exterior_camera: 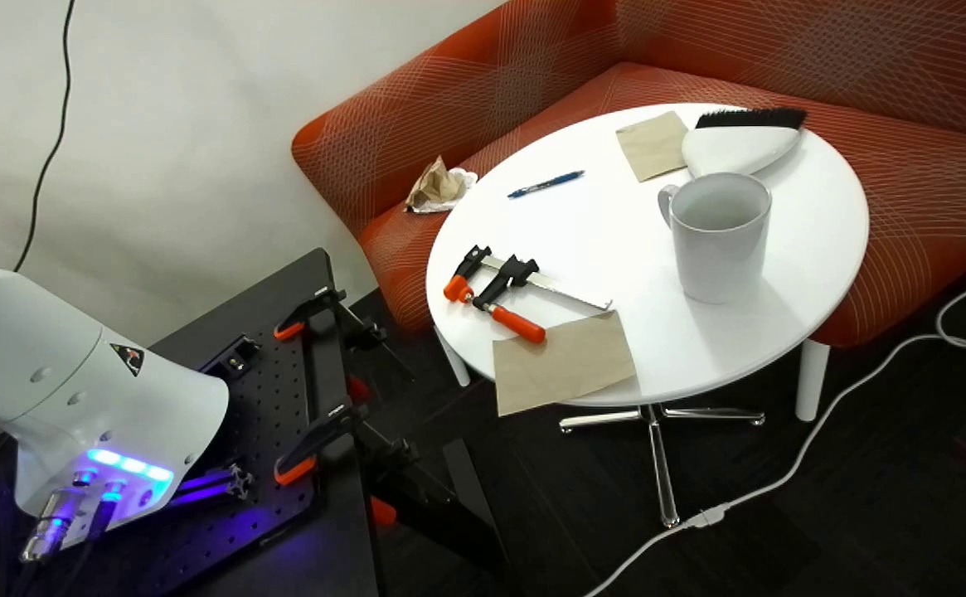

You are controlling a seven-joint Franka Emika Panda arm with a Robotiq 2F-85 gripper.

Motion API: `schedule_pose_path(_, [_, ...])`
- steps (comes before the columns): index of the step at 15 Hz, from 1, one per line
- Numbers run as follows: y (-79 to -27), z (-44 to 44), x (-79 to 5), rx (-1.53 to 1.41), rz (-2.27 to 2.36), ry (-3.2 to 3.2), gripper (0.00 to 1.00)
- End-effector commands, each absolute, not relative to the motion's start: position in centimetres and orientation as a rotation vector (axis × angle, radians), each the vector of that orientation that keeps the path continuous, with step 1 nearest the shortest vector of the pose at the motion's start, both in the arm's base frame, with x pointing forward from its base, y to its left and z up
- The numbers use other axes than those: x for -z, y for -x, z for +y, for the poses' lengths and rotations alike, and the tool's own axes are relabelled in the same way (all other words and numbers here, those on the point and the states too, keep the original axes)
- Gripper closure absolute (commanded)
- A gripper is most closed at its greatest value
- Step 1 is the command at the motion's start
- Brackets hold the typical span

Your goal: Put the cup on the other side of the small broom

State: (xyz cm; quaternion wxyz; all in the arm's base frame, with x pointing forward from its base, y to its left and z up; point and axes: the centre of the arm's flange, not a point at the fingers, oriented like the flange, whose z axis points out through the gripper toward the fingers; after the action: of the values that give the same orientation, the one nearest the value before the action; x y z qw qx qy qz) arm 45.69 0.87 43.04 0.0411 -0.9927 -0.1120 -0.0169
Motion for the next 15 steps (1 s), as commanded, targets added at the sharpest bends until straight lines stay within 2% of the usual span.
schedule_pose_path(1, [-51.6, -0.6, -43.1, 0.092, -0.192, 3.065, 0.00])
schedule_pose_path(8, [-58.5, -5.0, -39.4, 0.110, 0.285, 3.054, 0.00])
schedule_pose_path(15, [-61.9, -7.1, -33.4, 0.082, 0.546, 2.998, 0.00])
